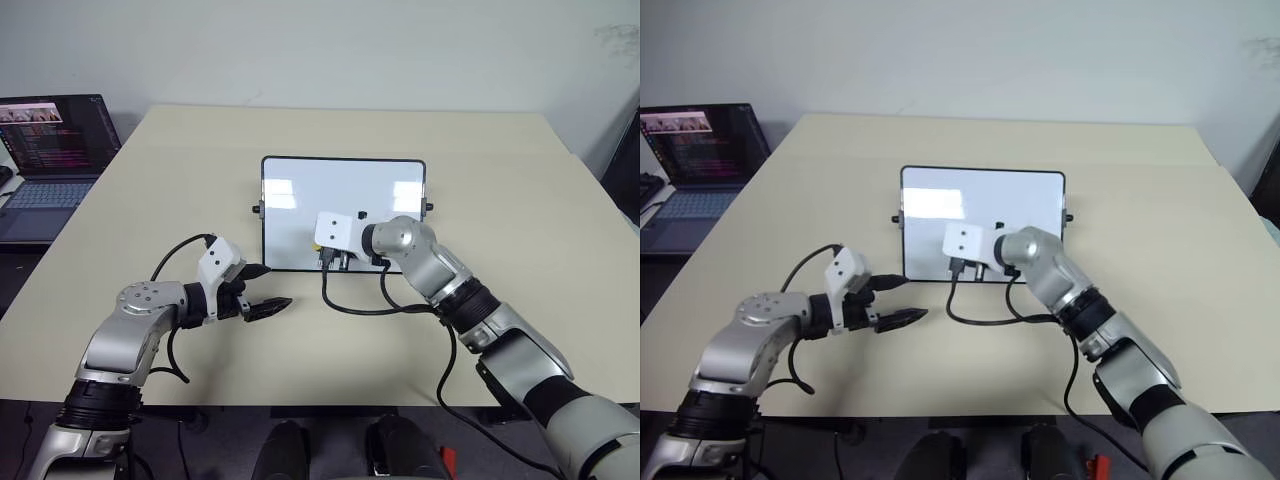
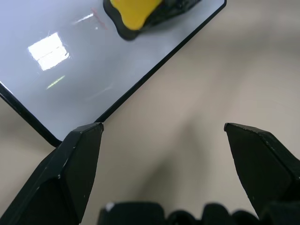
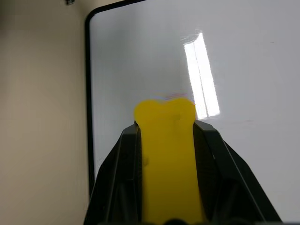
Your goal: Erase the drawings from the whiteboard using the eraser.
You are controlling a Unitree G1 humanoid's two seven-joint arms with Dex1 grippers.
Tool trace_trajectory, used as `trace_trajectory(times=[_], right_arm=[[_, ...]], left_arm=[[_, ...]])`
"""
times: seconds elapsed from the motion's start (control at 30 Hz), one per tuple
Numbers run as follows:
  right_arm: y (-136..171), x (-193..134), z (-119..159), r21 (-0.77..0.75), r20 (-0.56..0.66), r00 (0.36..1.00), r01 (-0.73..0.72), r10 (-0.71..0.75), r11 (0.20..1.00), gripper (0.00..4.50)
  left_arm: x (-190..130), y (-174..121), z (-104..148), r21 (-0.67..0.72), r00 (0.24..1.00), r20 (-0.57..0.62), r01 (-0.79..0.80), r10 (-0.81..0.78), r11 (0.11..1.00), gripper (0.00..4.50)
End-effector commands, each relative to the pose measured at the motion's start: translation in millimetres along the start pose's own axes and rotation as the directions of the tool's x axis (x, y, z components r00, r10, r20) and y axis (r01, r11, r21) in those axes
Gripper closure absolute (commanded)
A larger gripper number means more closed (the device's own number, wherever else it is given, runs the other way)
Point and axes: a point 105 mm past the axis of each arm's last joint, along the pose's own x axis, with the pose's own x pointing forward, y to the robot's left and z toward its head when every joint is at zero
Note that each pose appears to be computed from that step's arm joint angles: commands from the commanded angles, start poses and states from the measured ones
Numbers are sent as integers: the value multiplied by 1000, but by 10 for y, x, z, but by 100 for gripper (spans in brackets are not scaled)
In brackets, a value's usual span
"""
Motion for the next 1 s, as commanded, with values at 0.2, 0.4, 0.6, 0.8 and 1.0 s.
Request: trace_trajectory(times=[0.2,0.4,0.6,0.8,1.0], right_arm=[[-327,-100,-343,44,-128,982,147,-141,988,336],[-148,-32,-294,47,-106,992,73,-68,996,336],[-58,90,3,65,-10,998,63,-62,996,336],[-39,104,-56,70,-35,999,27,-25,997,336],[104,101,-113,104,-40,998,-35,39,994,336]], left_arm=[[-12,-24,128,49,999,31,7,-8,999,0],[-10,-21,128,49,999,32,7,-8,999,0],[-11,-25,127,51,999,31,10,-12,999,0],[-9,-32,124,52,999,31,13,-15,999,0],[-18,-26,125,53,999,30,11,-13,999,0]])
